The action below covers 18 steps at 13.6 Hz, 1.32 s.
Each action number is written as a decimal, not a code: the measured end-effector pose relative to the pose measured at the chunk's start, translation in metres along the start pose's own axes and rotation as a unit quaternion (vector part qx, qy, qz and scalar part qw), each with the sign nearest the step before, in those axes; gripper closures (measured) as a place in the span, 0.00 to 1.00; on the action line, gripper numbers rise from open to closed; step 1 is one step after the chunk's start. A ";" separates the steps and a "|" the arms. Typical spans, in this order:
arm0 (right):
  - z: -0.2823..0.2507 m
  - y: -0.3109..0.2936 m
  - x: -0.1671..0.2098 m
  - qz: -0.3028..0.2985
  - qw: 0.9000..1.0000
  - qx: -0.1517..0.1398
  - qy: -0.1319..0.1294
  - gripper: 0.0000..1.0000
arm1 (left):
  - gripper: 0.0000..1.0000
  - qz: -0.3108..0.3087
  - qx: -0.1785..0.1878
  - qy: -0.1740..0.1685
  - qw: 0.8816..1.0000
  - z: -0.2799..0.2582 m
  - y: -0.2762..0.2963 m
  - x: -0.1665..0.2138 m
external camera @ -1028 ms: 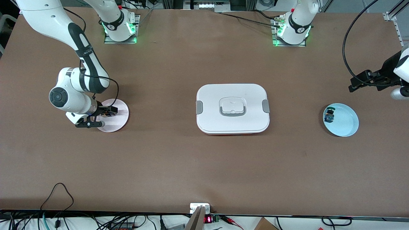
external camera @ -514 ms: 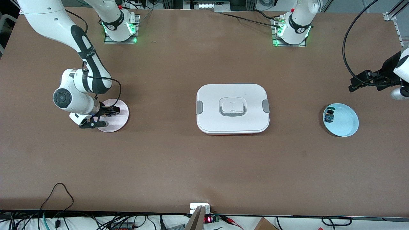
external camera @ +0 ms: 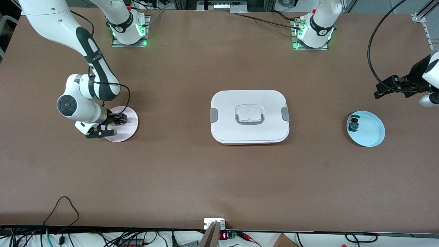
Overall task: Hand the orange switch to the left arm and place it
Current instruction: 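Close the right gripper on the orange switch, then lift the orange switch with the right gripper over the white box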
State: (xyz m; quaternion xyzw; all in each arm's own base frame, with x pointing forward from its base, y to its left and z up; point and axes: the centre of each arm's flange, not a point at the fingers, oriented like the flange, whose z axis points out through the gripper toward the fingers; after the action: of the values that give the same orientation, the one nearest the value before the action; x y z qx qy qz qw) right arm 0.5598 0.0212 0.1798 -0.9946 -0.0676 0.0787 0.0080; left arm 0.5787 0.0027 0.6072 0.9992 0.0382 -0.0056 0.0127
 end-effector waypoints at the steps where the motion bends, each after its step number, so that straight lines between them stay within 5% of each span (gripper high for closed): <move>1: 0.000 0.000 0.000 -0.002 1.000 0.000 0.000 0.28 | 0.00 0.000 0.000 0.000 1.000 0.000 0.000 0.000; 7: -0.019 -0.007 0.010 -0.022 1.000 0.006 -0.018 0.28 | 0.00 0.000 0.000 0.000 1.000 0.000 0.000 0.000; 13: -0.098 -0.018 0.032 -0.035 0.999 0.014 -0.033 0.28 | 0.00 0.000 0.000 0.000 1.000 0.000 0.000 0.000; 18: -0.205 -0.050 0.048 -0.077 0.997 0.016 0.018 0.28 | 0.00 0.004 0.000 0.000 1.000 0.000 0.005 0.000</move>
State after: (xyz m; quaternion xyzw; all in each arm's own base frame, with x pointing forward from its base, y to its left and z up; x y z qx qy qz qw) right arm 0.6328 0.0758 0.3757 -0.9875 -0.1422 0.0608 0.0310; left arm 0.5787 -0.0024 0.6072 0.9993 0.0337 -0.0056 0.0128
